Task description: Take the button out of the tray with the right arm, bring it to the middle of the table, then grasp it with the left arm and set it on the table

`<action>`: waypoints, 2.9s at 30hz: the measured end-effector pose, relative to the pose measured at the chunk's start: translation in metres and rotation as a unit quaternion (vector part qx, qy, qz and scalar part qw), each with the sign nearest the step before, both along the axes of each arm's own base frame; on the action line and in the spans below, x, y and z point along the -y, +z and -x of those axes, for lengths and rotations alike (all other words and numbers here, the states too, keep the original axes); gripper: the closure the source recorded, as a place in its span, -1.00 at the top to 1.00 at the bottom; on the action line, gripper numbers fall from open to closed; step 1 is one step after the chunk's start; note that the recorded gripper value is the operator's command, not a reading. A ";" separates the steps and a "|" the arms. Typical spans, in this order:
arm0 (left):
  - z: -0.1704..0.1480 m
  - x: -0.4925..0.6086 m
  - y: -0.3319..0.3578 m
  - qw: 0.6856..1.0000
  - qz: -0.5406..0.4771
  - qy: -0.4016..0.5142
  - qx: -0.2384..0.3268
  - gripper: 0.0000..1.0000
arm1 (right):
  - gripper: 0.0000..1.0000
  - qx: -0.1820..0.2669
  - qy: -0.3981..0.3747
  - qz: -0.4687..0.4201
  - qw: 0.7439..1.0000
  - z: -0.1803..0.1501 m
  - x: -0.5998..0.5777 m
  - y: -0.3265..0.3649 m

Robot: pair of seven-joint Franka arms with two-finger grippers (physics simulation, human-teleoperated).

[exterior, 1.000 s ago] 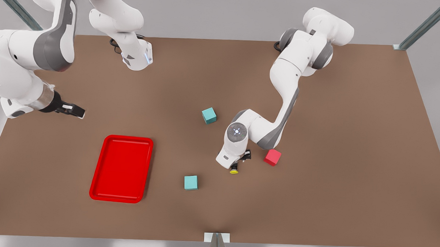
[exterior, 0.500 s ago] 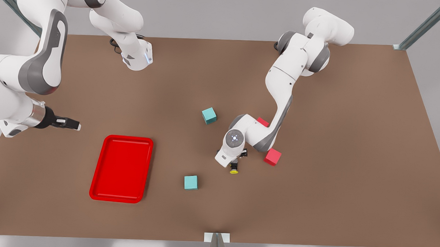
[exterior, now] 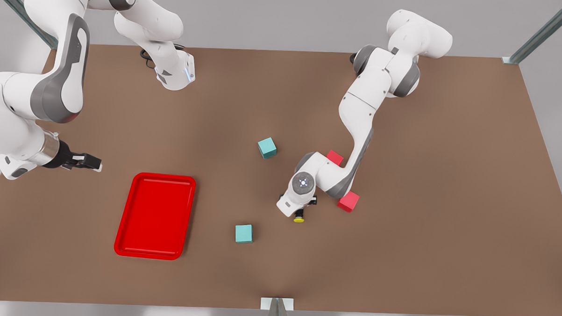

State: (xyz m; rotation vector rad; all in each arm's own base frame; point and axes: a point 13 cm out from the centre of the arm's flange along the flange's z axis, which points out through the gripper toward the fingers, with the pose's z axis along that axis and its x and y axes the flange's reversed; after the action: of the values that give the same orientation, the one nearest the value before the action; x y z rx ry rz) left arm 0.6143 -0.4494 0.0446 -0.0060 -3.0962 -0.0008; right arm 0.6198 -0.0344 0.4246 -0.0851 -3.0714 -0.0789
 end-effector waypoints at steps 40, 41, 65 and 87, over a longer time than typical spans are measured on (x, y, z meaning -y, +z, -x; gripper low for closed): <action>-0.100 -0.120 0.141 0.996 0.001 0.081 0.045 -0.44 | 1.00 0.007 0.007 -0.001 1.000 -0.004 0.007 -0.001; -0.108 -0.142 0.146 0.994 -0.016 0.099 0.051 -0.44 | 1.00 0.011 0.008 -0.001 1.000 -0.006 0.006 0.000; -0.162 -0.363 0.040 0.761 -0.421 0.310 0.384 -0.44 | 1.00 0.185 0.023 0.065 0.980 -0.094 0.028 0.028; -0.147 -0.455 -0.009 0.616 -0.382 0.470 0.504 -0.46 | 1.00 0.167 0.025 0.063 0.984 -0.090 0.028 0.015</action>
State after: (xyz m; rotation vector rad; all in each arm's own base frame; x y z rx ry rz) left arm 0.7611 0.0058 0.0353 2.2791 -2.9976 -1.7781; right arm 0.7097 -0.0629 0.4394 -0.0020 -3.4088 0.1156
